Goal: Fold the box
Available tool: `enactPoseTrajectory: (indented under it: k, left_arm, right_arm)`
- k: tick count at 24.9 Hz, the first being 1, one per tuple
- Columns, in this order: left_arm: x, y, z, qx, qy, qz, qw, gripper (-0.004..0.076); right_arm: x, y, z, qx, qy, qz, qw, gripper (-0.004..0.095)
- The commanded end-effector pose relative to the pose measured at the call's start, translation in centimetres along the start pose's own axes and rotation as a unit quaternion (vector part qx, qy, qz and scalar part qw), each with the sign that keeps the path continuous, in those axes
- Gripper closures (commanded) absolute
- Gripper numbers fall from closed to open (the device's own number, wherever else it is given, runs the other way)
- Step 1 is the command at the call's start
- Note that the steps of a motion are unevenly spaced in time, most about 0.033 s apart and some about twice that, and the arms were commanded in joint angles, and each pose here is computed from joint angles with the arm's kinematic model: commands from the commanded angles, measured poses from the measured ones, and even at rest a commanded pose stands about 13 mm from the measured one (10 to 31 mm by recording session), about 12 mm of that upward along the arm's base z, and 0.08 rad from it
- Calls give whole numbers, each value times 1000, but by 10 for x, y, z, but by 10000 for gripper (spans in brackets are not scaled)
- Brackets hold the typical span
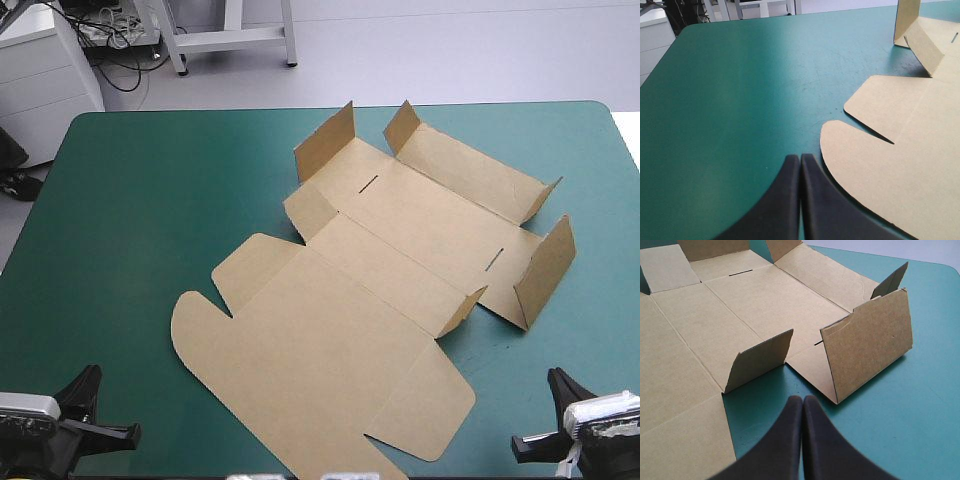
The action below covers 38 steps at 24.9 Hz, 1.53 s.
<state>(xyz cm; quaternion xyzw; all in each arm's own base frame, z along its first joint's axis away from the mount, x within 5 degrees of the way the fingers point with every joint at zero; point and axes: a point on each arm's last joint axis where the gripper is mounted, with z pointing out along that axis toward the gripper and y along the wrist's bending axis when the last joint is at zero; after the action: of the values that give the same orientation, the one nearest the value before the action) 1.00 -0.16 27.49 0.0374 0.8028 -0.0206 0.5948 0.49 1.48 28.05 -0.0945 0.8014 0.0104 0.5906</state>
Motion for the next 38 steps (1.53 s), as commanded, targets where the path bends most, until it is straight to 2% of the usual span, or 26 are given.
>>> enactPoseTrajectory:
  k: [1,11,13,16,20,22,24,27,28,31,38]
  left_arm:
    - [-11,-1,-7,7,-55,-4,998,756]
    - [-11,-1,-7,7,-55,-4,998,756]
    - [-11,-1,-7,7,-55,-4,998,756]
    - [-11,-1,-7,7,-55,-4,998,756]
    - [-11,-1,-7,7,-55,-4,998,756]
    - [-11,-1,-7,7,-55,-4,998,756]
    - [-11,-1,-7,7,-55,-4,998,756]
    - [-11,-1,-7,7,-55,-4,998,756]
    - [-11,-1,-7,7,-55,-4,998,756]
    - [-11,-1,-7,7,-55,-4,998,756]
    - [-11,-1,-7,7,-55,-4,998,756]
  right_arm:
    - [-12,-1,-11,11,-63,-4,998,931]
    - [-12,-1,-11,11,-63,-4,998,930]
    - [-12,0,-11,7,-64,-7,998,906]
    - [-12,0,-11,6,-63,-9,998,719]
    - [-12,0,-11,7,-63,-9,998,415]
    - [-12,0,-11,9,-63,-5,998,303]
    - [-12,0,-11,9,-63,-5,998,238]
    - [-12,0,-11,10,-62,-4,998,222]
    - [-12,-1,-10,14,-59,3,998,222]
    - [-16,-4,-5,16,-32,81,996,222]
    - [-52,-9,8,-4,10,239,971,224]
